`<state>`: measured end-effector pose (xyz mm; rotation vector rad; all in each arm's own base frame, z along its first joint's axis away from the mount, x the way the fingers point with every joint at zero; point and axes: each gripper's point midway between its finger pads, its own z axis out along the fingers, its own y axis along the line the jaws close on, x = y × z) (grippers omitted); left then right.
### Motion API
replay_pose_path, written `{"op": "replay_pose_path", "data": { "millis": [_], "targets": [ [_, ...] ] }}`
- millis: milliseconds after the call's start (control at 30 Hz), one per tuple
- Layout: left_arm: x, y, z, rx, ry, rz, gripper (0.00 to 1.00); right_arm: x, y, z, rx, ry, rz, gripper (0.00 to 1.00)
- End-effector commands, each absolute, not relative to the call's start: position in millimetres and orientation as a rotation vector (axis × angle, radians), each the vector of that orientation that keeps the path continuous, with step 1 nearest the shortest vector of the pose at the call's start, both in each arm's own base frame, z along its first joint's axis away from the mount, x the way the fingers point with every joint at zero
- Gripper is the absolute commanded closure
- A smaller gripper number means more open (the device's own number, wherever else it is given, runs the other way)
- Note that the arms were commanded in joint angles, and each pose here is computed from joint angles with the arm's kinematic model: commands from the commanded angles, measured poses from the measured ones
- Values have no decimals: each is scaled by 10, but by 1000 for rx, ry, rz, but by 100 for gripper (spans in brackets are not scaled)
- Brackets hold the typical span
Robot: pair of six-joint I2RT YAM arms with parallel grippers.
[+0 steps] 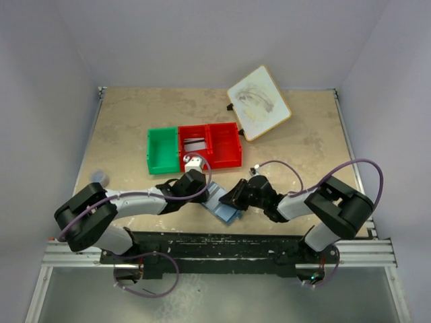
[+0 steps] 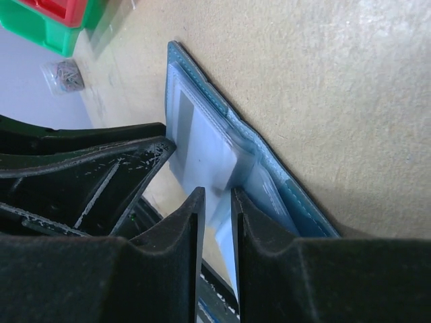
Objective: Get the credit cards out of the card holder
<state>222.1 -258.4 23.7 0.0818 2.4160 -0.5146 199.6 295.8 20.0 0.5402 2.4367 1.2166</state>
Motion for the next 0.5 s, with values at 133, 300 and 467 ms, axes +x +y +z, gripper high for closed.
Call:
{"op": "replay_pose_path", "data": {
  "millis": [133, 300, 467],
  "targets": [
    [1858, -2525, -10, 94, 2532, -544, 82, 2010, 2992, 298, 494, 2359, 1320, 90],
    [1804, -2515, -1, 95, 2520, -498, 84, 2019, 2964, 346, 534, 2305, 1374, 79],
    [1804, -2489, 33, 51, 2506, -502, 85, 2034, 2960, 444, 526, 2234, 1439, 89]
  ]
}}
